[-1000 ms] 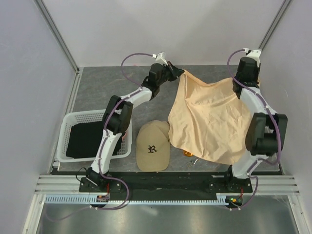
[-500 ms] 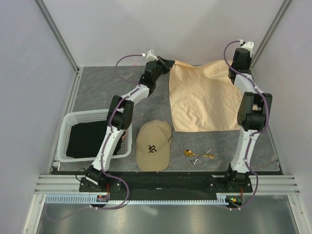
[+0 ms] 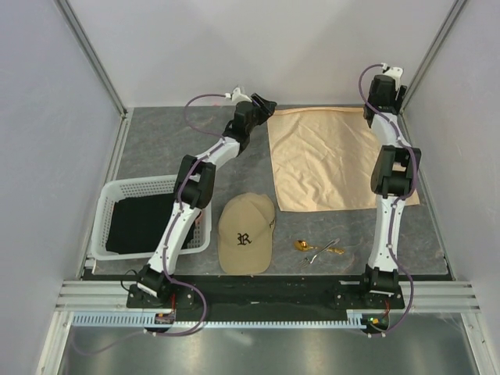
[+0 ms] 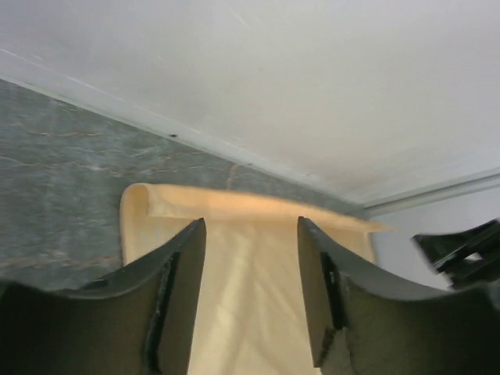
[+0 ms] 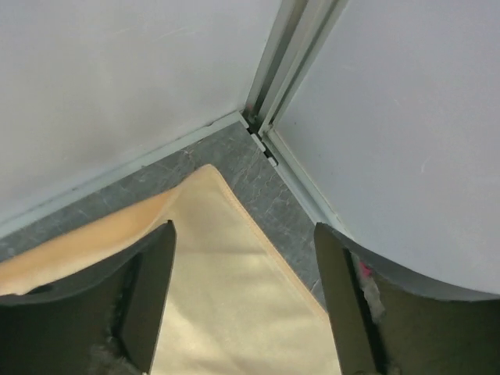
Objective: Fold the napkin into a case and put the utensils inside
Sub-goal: Flatten out the crumpled napkin at the center of the board.
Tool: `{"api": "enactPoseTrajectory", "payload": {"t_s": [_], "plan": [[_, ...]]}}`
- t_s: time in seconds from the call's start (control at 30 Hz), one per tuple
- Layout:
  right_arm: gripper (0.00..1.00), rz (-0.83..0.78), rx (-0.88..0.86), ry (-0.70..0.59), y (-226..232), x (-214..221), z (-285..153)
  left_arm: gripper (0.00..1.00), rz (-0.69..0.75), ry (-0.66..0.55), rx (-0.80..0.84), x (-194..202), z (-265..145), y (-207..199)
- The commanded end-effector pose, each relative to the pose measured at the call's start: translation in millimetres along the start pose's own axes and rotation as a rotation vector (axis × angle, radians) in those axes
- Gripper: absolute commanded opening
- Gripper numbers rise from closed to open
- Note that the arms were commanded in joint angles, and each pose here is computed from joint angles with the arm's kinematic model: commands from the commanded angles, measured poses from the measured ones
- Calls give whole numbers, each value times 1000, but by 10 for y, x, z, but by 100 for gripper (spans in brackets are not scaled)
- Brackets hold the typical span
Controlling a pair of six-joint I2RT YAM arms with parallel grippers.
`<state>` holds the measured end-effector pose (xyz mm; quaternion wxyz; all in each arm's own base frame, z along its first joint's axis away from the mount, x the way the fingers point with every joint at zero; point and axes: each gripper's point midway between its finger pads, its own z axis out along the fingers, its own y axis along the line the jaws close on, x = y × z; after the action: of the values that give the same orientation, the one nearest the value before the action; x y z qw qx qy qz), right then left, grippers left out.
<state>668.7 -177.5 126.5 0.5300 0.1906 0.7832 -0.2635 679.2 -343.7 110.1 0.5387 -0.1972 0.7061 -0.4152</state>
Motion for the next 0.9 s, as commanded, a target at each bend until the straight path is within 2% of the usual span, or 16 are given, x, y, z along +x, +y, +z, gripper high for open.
{"api": "enactPoseTrajectory", "payload": {"t_s": [0.0,0.03,0.17,0.27,0.3,0.33,0.37,0.4,0.53,0.6,0.63,0.7,0.73,0.77,0.83,0.87], "plan": [[86,96,8,-48,-156,-576,-169,81,122,-70,-16,-722,-178,-555],[88,109,-22,-44,-125,-610,-217,88,138,-70,-24,-859,-279,-698],[95,161,-94,56,-138,-608,-562,86,161,17,-77,-818,-611,-718],[98,238,-150,174,-151,-420,-830,74,122,157,-68,-493,-871,-779],[98,273,-165,209,-142,-347,-903,65,94,229,-35,-316,-966,-877],[98,315,-184,246,-119,-265,-977,62,70,288,-37,-121,-1061,-836],[98,328,-220,301,-107,-112,-1097,60,74,325,-15,-50,-1159,-936],[98,339,-226,338,-105,-11,-1159,57,101,402,25,194,-1284,-1054],[98,341,-268,540,-87,431,-1521,52,119,632,52,872,-1745,-1107],[93,370,-298,638,-42,629,-1697,51,178,737,78,1179,-1970,-1167],[85,364,-316,668,-48,656,-1812,51,197,770,88,1264,-2033,-1196],[82,361,-357,751,-20,878,-2012,48,240,870,118,1471,-2235,-1248],[72,356,-366,781,-68,912,-2132,47,264,883,136,1476,-2268,-1313],[68,340,-376,833,-80,1075,-2257,47,290,903,150,1509,-2326,-1337],[63,335,-421,876,-114,1131,-2498,48,361,963,136,1563,-2515,-1305],[63,313,-394,926,-196,1332,-2614,49,374,988,119,1585,-2587,-1262]]}}
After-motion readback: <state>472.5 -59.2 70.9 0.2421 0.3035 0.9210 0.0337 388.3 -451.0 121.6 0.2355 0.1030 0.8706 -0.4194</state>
